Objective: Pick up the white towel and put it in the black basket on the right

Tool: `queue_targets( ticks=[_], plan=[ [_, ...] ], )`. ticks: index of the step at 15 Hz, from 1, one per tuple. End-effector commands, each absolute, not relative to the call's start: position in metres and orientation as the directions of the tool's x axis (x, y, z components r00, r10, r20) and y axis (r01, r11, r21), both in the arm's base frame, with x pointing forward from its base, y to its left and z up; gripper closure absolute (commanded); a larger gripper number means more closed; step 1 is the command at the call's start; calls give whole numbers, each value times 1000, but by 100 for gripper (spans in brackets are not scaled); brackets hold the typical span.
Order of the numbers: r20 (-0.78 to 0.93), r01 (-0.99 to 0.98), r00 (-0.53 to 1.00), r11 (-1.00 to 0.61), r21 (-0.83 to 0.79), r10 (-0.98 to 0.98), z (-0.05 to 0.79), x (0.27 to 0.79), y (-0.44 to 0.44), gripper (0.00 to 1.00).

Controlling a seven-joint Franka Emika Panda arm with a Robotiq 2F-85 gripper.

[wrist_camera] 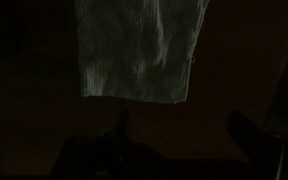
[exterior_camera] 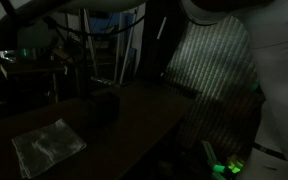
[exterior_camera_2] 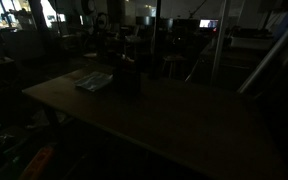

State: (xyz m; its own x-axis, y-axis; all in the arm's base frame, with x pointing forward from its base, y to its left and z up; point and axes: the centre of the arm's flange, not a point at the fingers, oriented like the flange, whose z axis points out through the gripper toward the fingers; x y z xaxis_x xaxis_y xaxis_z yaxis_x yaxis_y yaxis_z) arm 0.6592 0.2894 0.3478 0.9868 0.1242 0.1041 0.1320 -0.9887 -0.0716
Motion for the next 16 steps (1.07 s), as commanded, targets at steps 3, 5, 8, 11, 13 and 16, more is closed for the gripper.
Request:
queue_targets(
  ticks=[3,5,8,11,13,16],
  plan=[
    [64,263,964,-960,-99,258,306,684,296,0],
    [48,294,956,-950,-108,291,292,687,298,0],
    [36,342,940,-931,-124,340,272,692,300,0],
    [25,403,915,-907,-125,403,251,689,301,0],
    [10,430,902,-894,-124,432,238,684,298,0],
    [-13,453,889,-883,-127,458,220,676,292,0]
  ],
)
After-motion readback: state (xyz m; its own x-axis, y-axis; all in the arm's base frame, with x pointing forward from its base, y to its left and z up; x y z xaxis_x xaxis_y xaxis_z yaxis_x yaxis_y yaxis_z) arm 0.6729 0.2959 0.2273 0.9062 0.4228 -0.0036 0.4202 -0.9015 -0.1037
